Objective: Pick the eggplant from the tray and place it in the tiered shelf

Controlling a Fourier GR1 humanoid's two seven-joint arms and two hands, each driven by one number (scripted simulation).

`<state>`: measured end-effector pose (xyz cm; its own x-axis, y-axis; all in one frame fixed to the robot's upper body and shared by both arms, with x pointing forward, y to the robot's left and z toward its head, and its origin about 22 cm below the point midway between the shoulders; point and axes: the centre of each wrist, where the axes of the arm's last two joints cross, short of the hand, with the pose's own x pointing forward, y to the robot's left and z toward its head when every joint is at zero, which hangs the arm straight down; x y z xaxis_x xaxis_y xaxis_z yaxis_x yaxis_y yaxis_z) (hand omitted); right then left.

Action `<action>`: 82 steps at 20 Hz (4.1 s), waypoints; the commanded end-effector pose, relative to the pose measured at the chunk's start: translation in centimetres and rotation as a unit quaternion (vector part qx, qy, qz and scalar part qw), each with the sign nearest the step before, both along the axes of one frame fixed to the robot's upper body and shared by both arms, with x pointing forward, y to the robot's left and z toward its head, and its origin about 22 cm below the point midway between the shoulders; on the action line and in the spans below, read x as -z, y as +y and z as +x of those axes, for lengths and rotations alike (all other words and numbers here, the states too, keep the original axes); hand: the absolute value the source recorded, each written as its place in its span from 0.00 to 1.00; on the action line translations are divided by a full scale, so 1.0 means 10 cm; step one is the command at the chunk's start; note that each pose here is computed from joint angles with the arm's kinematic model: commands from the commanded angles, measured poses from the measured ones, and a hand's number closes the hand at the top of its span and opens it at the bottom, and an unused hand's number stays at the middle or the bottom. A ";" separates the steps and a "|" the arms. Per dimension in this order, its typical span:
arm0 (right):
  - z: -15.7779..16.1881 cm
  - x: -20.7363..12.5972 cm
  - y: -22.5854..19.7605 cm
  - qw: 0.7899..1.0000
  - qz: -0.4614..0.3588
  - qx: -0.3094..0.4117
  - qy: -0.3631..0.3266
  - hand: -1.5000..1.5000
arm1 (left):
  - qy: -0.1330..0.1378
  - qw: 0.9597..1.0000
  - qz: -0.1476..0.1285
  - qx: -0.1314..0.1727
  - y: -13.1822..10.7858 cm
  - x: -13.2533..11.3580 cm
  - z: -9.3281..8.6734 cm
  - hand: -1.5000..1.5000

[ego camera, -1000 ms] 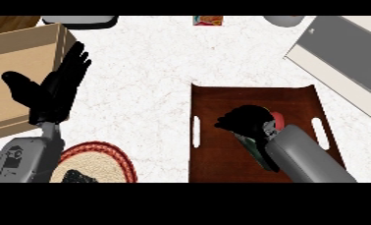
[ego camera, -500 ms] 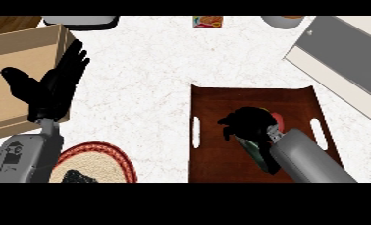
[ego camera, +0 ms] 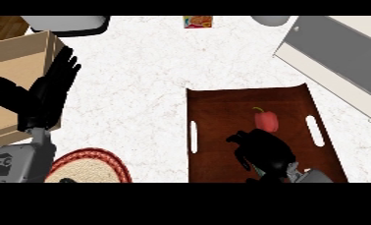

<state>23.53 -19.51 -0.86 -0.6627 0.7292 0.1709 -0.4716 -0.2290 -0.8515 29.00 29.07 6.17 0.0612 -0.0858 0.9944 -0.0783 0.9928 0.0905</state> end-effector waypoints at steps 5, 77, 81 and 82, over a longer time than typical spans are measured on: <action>-1.05 -0.22 -0.41 0.986 0.131 0.095 -0.042 1.00 | 0.001 1.000 0.000 -0.001 -0.04 0.01 -0.07 0.50; 0.49 -2.04 -3.81 0.672 0.482 0.471 -0.305 0.00 | -0.018 0.999 0.000 0.048 -0.26 -0.13 0.22 0.50; 0.39 -2.17 -3.93 0.642 0.524 0.464 -0.313 0.00 | -0.012 0.999 -0.002 0.050 -0.34 0.02 0.09 0.50; 0.41 -2.16 -3.91 0.654 0.514 0.458 -0.313 0.00 | -0.011 0.999 0.001 0.050 -0.28 -0.06 0.12 0.50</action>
<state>28.02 -58.09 20.30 -0.1597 0.6040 0.7808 0.4861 0.7365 -0.4704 30.56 26.47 6.54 0.0293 -0.0899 0.9955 0.0127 0.9959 0.0896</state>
